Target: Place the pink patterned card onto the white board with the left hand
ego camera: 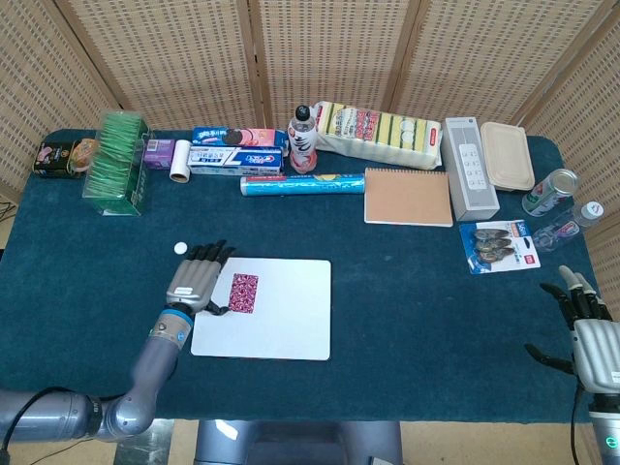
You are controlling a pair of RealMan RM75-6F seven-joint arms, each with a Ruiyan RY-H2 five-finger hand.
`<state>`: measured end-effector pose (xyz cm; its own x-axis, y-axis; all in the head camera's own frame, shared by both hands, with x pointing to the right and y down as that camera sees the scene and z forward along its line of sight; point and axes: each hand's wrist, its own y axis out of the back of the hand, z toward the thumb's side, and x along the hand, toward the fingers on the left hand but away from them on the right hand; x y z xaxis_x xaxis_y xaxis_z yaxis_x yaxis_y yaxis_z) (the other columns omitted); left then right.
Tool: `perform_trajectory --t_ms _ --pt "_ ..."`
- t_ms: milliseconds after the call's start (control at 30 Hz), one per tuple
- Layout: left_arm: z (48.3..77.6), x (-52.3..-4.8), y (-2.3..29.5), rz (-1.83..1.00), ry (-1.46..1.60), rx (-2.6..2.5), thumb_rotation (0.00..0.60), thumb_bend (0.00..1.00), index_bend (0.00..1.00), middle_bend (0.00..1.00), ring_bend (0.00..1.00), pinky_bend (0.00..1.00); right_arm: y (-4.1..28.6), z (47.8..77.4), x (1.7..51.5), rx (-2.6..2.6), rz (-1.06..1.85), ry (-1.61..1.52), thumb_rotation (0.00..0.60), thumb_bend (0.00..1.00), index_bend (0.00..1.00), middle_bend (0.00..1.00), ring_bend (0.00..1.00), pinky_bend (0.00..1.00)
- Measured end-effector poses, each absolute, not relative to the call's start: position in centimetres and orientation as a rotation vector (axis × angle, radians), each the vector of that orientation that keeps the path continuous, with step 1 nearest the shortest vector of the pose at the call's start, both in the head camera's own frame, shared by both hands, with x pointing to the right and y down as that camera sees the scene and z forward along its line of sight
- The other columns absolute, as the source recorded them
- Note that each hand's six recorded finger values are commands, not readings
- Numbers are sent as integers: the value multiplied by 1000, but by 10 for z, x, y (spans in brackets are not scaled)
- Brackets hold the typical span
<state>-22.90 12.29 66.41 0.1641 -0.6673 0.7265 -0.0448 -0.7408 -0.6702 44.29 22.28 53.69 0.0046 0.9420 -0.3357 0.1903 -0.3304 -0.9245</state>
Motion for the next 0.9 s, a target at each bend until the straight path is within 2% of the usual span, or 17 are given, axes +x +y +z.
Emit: perform_trajectory --t_ms 233,433,500,667,900 --pt "668 -282 90 -1701 725 -1814 600 149 58 0 0 34 224 540 439 -1611 1380 -1174 600 38 167 28 48 165" --pt "680 -329 60 -1767 746 -1717 600 178 189 0 0 34 223 544 439 -1617 1387 -1168 600 38 167 28 49 165" --pt "682 -340 51 -1776 757 -1698 600 194 198 0 0 34 222 545 439 -1618 1390 -1167 600 39 168 28 49 165" --pt "690 -352 40 -1785 771 -1668 600 212 207 0 0 34 222 549 440 -1621 1403 -1160 600 39 168 29 49 165" --pt "714 -338 49 -1782 741 -1711 600 219 219 0 0 34 222 551 441 -1621 1411 -1159 600 39 169 29 50 165"
